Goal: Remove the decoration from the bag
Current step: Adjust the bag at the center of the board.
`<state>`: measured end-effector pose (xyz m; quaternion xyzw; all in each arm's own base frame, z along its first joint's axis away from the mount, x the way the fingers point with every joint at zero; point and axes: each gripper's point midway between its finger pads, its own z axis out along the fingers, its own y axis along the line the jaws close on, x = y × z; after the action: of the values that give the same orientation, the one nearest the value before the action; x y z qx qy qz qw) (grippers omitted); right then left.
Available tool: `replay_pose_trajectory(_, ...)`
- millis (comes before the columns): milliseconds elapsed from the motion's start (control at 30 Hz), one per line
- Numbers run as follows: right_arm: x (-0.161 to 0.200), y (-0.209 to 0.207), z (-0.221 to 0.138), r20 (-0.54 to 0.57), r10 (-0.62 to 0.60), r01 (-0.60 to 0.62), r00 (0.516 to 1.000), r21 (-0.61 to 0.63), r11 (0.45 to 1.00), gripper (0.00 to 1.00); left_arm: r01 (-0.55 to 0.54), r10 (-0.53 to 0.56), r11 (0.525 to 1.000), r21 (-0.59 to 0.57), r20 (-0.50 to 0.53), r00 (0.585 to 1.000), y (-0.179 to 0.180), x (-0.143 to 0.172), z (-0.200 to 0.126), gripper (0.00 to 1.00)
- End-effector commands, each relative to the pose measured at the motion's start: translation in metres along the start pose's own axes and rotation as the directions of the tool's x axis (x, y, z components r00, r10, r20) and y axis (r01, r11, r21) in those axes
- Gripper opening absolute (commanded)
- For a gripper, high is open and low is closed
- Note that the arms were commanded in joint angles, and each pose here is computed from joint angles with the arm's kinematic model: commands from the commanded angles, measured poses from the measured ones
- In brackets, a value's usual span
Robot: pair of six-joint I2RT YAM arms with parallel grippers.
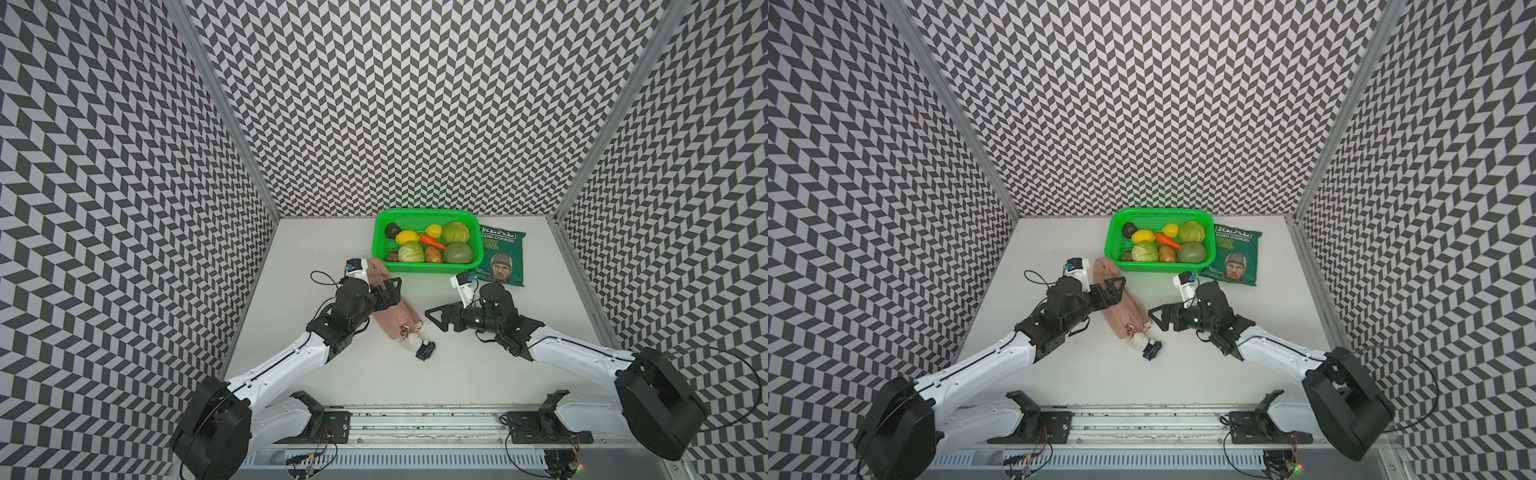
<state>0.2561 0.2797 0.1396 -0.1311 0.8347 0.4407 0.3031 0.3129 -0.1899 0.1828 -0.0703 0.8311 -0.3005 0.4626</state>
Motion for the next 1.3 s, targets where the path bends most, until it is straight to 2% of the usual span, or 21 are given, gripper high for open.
replay_pose_trajectory(0,-0.002,0.012,0.003,0.025,-0.025,0.025,0.999,-0.036,0.999,0.95,0.047,-0.044,0.998,0.034,-0.085,0.995,0.009,0.03,-0.012,1.0)
replay_pose_trajectory(200,0.023,0.004,0.022,-0.045,-0.028,0.027,0.999,-0.016,0.999,0.94,0.122,-0.112,0.982,0.142,-0.079,0.991,0.006,0.048,-0.027,1.0)
replay_pose_trajectory(400,0.035,-0.004,0.036,-0.085,-0.037,0.036,0.996,-0.007,0.999,0.93,0.169,-0.162,0.962,0.217,-0.05,0.986,-0.001,0.054,-0.03,1.0)
replay_pose_trajectory(833,-0.007,-0.019,0.083,-0.037,-0.071,0.073,0.997,0.061,0.995,0.92,0.165,-0.167,0.96,0.225,-0.009,0.986,-0.018,0.049,-0.009,1.0)
replay_pose_trajectory(1033,-0.031,-0.028,0.077,0.008,-0.057,0.056,0.998,0.083,0.995,0.92,0.097,-0.102,0.978,0.183,0.018,0.995,-0.024,0.032,-0.006,1.0)
replay_pose_trajectory(1167,-0.024,-0.032,0.059,0.005,-0.056,0.055,0.998,0.09,0.994,0.93,0.044,-0.047,0.984,0.175,0.015,0.999,-0.031,0.024,-0.012,1.0)
replay_pose_trajectory(1267,-0.016,-0.031,0.043,0.008,-0.055,0.054,0.998,0.091,0.994,0.93,0.052,-0.052,0.983,0.178,-0.005,0.999,-0.034,0.022,-0.018,1.0)
